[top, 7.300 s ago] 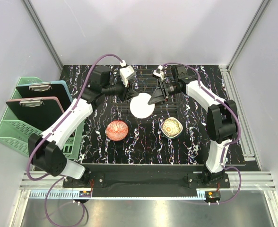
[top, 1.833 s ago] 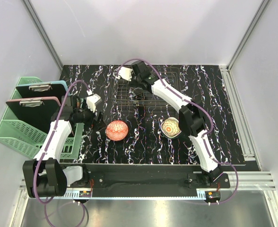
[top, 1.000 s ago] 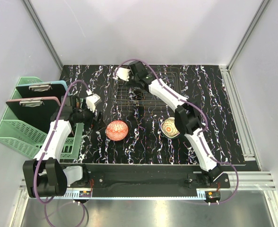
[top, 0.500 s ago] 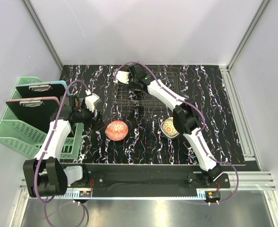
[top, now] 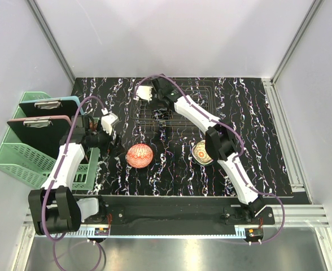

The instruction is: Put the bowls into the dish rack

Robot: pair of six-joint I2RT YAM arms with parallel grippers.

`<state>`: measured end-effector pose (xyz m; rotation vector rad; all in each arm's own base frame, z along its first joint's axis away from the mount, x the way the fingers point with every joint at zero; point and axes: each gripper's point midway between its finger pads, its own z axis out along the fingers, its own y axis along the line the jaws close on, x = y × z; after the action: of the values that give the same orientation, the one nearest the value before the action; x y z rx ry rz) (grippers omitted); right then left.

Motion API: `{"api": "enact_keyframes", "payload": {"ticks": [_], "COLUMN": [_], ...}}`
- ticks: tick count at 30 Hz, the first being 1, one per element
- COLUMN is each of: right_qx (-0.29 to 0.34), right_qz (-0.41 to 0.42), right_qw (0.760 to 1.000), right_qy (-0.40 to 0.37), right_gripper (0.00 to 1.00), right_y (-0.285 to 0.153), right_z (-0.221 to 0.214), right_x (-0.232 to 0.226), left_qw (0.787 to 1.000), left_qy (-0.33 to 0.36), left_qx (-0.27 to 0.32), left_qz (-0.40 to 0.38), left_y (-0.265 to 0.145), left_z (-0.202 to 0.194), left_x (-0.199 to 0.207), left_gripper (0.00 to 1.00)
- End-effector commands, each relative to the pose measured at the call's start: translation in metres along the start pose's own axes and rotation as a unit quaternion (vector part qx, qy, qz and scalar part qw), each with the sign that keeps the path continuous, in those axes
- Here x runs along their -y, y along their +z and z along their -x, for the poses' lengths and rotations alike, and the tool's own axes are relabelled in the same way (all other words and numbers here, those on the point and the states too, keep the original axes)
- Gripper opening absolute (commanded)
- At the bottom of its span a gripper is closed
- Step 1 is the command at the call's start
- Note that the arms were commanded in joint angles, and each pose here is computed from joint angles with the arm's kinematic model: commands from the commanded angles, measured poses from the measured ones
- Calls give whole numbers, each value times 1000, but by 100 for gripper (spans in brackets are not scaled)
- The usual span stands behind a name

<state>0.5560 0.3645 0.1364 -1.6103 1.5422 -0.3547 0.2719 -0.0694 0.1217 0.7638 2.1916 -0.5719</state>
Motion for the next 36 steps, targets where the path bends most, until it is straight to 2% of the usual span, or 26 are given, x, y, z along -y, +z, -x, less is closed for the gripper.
{"api": "enact_keyframes", "payload": {"ticks": [1, 8, 15, 24, 28, 34, 36], "right_qx": [4, 3, -3, 15, 17, 56, 72], "right_qz": [-56, -92, -97, -17, 27, 30, 33], "right_qw": [998, 996, 995, 1000, 999, 993, 990], "right_qy": [-10, -12, -19, 8, 44, 98, 113], "right_gripper": [100, 100, 100, 100, 100, 100, 100], "right_y": [-18, -39, -35, -45, -50, -78, -92], "right_z": [15, 22, 20, 20, 19, 41, 50], "right_x": [37, 65, 67, 23, 0, 18, 25], "left_qw": [1000, 1000, 999, 998, 998, 997, 996], "left_qy": [14, 12, 1, 2, -3, 0, 2], "left_qx": [21, 7, -8, -22, -28, -35, -39], "left_qz": [-12, -25, -47, -54, -63, -73, -77], "left_y": [2, 10, 21, 28, 33, 39, 41], "left_z": [6, -6, -20, -26, -27, -27, -27], "left_x": [0, 1, 2, -2, -3, -1, 1], "left_gripper": [99, 99, 99, 99, 99, 98, 95]}}
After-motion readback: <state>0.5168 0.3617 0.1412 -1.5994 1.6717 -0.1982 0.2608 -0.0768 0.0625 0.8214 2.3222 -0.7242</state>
